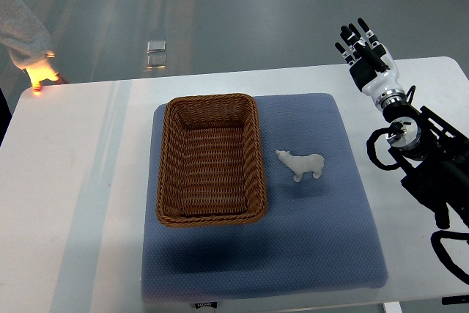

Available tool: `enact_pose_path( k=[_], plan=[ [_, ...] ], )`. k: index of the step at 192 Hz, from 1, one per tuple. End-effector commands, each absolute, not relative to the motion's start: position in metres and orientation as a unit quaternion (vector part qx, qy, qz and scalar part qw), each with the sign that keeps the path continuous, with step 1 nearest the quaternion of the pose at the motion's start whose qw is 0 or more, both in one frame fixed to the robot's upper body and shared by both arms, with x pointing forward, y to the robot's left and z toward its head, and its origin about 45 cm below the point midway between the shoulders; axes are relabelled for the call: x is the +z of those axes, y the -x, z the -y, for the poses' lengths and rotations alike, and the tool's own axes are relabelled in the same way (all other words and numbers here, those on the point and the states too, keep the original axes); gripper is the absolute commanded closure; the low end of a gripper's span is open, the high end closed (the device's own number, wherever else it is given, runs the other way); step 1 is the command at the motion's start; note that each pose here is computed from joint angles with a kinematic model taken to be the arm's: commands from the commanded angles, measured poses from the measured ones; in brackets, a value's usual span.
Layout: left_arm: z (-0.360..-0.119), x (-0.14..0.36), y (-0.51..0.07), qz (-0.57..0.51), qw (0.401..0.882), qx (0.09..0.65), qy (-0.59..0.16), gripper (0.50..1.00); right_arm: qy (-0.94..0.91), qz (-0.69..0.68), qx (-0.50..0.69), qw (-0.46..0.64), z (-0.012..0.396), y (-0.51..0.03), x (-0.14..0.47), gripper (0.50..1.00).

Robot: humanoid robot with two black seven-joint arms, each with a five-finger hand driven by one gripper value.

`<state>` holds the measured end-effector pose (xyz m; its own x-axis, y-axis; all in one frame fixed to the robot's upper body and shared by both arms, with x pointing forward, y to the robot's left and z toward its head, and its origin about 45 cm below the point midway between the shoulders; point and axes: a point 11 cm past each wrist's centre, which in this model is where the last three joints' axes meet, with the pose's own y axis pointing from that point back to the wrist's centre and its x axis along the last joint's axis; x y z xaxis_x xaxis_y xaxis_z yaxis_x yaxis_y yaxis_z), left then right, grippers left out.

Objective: Place white bear in brown basket with right hand

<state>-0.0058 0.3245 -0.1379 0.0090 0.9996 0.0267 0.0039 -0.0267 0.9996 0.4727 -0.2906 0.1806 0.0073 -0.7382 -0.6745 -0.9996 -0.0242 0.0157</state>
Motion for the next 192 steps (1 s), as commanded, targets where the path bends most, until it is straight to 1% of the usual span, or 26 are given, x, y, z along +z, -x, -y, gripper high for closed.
enact_pose_path(
  k=[1, 56, 77, 89, 96, 115, 127, 159, 178, 192],
  plan=[
    [-0.324, -0.138, 0.006, -0.492, 0.495, 0.503, -0.510, 0.500, 0.665, -0.654, 0.263, 0.247, 0.292, -0.473, 0.181, 0.576],
    [-0.324, -0.138, 0.005, -0.493, 0.494, 0.505, -0.508, 0.500, 0.674, -0.649, 0.256, 0.242, 0.288, -0.475, 0.186, 0.576],
    [-0.324, -0.138, 0.005, -0.493, 0.494, 0.505, -0.508, 0.500, 0.711, -0.634, 0.232, 0.197, 0.281, -0.474, 0.186, 0.576],
    [-0.324, -0.138, 0.006, -0.493, 0.494, 0.505, -0.508, 0.500, 0.750, -0.611, 0.198, 0.159, 0.268, -0.478, 0.196, 0.576],
    [-0.324, -0.138, 0.005, -0.493, 0.494, 0.505, -0.508, 0.500, 0.772, -0.598, 0.172, 0.130, 0.263, -0.481, 0.204, 0.576],
    [-0.324, -0.138, 0.006, -0.492, 0.495, 0.503, -0.510, 0.500, 0.806, -0.578, 0.113, 0.059, 0.267, -0.486, 0.220, 0.576],
    [-0.322, -0.138, 0.006, -0.492, 0.497, 0.501, -0.509, 0.500, 0.834, -0.548, 0.058, -0.011, 0.261, -0.490, 0.233, 0.576],
    [-0.319, -0.138, 0.006, -0.497, 0.502, 0.495, -0.506, 0.500, 0.866, -0.407, -0.140, -0.256, 0.243, -0.489, 0.264, 0.576],
    [-0.317, -0.138, 0.006, -0.498, 0.504, 0.494, -0.505, 0.500, 0.852, -0.329, -0.208, -0.349, 0.232, -0.487, 0.293, 0.576],
    [-0.317, -0.138, 0.006, -0.498, 0.505, 0.493, -0.504, 0.500, 0.839, -0.284, -0.235, -0.401, 0.225, -0.484, 0.315, 0.574]
  ],
)
